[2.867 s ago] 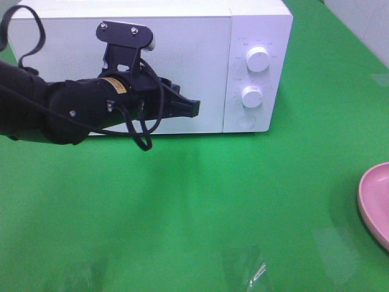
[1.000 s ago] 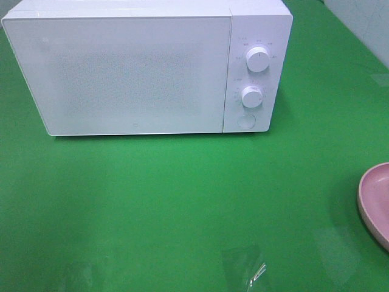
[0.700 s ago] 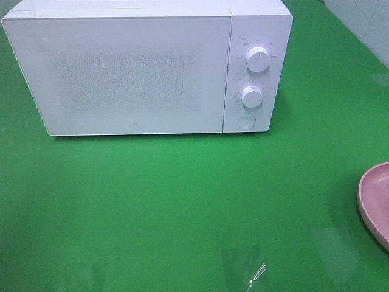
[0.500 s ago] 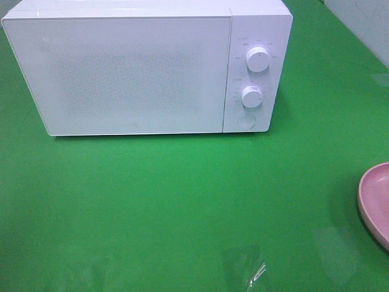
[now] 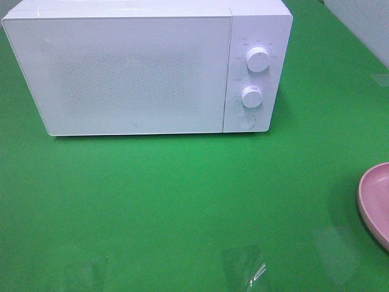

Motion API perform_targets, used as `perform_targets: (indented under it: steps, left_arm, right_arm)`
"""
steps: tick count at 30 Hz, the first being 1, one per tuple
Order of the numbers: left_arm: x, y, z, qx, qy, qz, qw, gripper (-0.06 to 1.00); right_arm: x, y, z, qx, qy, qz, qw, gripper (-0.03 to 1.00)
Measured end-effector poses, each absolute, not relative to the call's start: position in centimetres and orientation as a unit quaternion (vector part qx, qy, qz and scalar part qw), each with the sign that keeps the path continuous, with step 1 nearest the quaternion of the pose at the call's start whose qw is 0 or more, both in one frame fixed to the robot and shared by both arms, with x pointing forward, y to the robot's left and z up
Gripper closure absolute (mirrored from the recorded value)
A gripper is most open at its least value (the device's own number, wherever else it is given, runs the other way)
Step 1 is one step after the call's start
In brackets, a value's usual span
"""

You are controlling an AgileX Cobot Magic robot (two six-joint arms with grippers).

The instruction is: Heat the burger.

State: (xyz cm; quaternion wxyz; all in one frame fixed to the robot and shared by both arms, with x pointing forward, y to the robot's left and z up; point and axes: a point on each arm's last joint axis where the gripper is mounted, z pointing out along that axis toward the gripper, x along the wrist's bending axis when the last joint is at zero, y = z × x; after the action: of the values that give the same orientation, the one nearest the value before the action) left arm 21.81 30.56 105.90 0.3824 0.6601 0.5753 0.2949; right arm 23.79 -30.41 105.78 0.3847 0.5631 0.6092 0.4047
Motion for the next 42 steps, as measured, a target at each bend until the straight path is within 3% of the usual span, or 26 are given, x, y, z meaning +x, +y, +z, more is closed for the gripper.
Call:
perform_targets:
  steps: [18, 42]
  left_arm:
    - [23.6, 30.0, 105.6, 0.68, 0.533, 0.318, 0.39, 0.04]
    - [23.0, 30.0, 105.6, 0.628, 0.577, 0.361, 0.377, 0.04]
  right_arm:
    - [23.8, -30.4, 105.8, 0.563, 0.609, 0.405, 0.385, 0.2]
    - [23.8, -30.4, 105.8, 0.563, 0.609, 0.405, 0.385, 0.2]
